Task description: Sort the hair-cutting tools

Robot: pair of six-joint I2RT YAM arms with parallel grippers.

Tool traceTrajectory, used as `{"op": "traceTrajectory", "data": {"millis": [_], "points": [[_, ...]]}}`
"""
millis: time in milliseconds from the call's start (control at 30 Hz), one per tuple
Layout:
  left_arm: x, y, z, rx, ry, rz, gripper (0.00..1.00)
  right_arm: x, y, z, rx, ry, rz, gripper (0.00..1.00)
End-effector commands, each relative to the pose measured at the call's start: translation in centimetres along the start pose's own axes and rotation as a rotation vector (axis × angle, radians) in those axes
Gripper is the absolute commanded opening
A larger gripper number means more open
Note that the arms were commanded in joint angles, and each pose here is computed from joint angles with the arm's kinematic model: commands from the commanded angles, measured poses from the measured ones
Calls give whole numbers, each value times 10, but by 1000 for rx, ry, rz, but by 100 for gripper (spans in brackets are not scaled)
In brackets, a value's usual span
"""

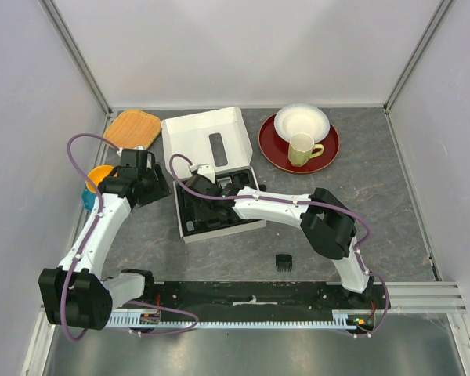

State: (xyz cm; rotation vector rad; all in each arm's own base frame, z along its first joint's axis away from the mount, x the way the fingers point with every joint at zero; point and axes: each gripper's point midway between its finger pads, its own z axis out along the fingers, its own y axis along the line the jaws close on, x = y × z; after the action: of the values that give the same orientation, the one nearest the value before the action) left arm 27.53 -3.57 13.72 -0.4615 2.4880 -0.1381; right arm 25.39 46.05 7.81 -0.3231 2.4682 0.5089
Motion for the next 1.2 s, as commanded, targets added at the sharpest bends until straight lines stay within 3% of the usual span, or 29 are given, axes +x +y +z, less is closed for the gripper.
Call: {"op": "traceTrajectory", "data": {"millis": [0, 400, 1167], "points": [[-9, -2, -3, 22, -42, 31, 71, -25, 14, -20, -32, -60, 1, 27], [-9, -2, -4, 24, -43, 31, 71, -18, 15, -13, -42, -35, -11, 0], [-8, -2, -3, 25, -40, 33, 71, 17, -1, 1, 17, 52, 12, 0]]}}
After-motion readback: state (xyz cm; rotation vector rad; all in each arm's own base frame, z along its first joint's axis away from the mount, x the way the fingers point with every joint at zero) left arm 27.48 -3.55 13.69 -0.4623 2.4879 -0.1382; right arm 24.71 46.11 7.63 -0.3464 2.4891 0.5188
